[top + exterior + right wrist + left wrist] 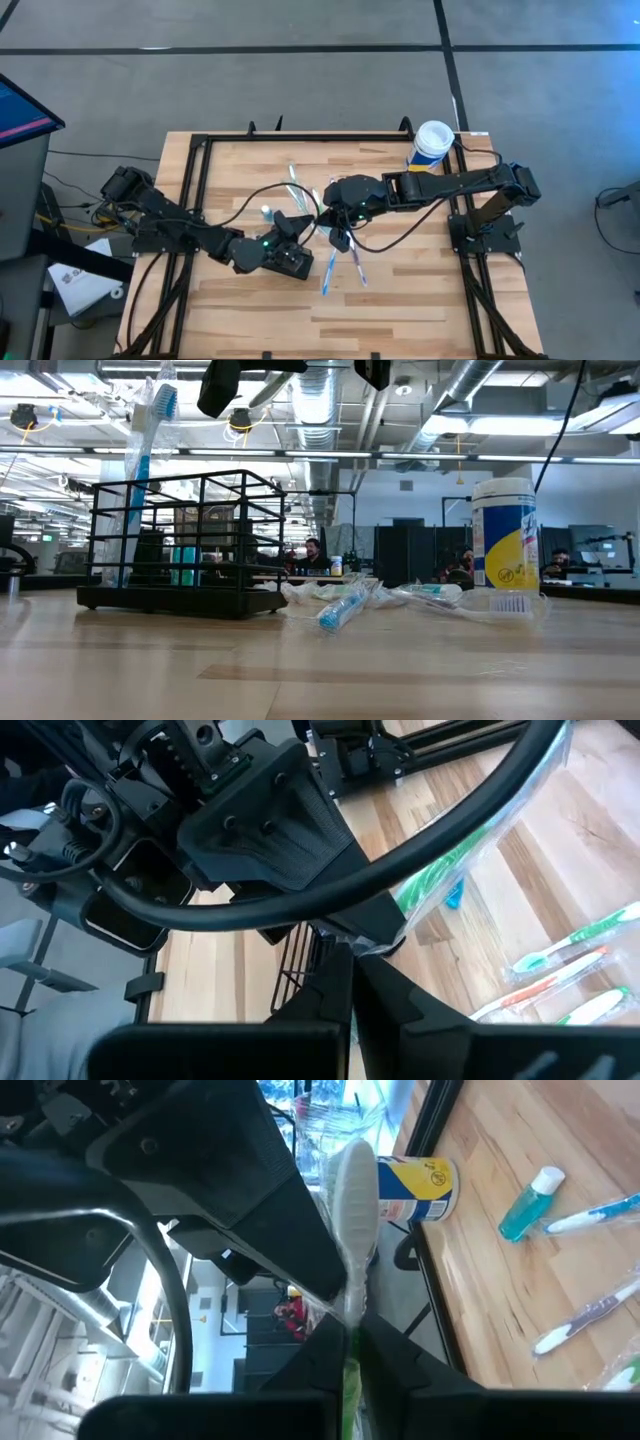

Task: Pick & Place toothbrushing station
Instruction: Put the bottom green toothbrush into the wire organizer

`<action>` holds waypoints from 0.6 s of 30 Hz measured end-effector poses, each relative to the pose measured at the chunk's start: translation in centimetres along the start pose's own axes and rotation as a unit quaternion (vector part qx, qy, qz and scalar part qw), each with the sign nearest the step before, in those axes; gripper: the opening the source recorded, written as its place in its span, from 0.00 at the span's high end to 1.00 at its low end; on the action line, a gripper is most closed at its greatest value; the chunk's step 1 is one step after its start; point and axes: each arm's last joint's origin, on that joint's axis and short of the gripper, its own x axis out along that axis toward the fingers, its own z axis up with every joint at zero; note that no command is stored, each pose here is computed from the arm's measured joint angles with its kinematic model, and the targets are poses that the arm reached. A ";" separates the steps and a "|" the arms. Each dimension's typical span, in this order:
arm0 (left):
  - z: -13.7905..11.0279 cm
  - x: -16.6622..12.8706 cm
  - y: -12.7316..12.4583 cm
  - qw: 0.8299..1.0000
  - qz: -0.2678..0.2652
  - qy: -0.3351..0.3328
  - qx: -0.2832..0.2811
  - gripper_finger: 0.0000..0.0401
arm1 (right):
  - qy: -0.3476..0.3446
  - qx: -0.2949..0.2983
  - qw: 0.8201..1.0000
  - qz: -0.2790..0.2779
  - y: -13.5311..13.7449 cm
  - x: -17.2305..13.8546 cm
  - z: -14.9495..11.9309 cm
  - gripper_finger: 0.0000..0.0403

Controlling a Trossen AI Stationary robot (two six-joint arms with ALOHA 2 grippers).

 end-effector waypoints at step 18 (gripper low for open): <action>0.1 -0.3 -0.1 1.000 0.002 0.015 0.000 0.99 | -0.009 -0.006 1.000 0.020 0.2 0.0 0.2 0.72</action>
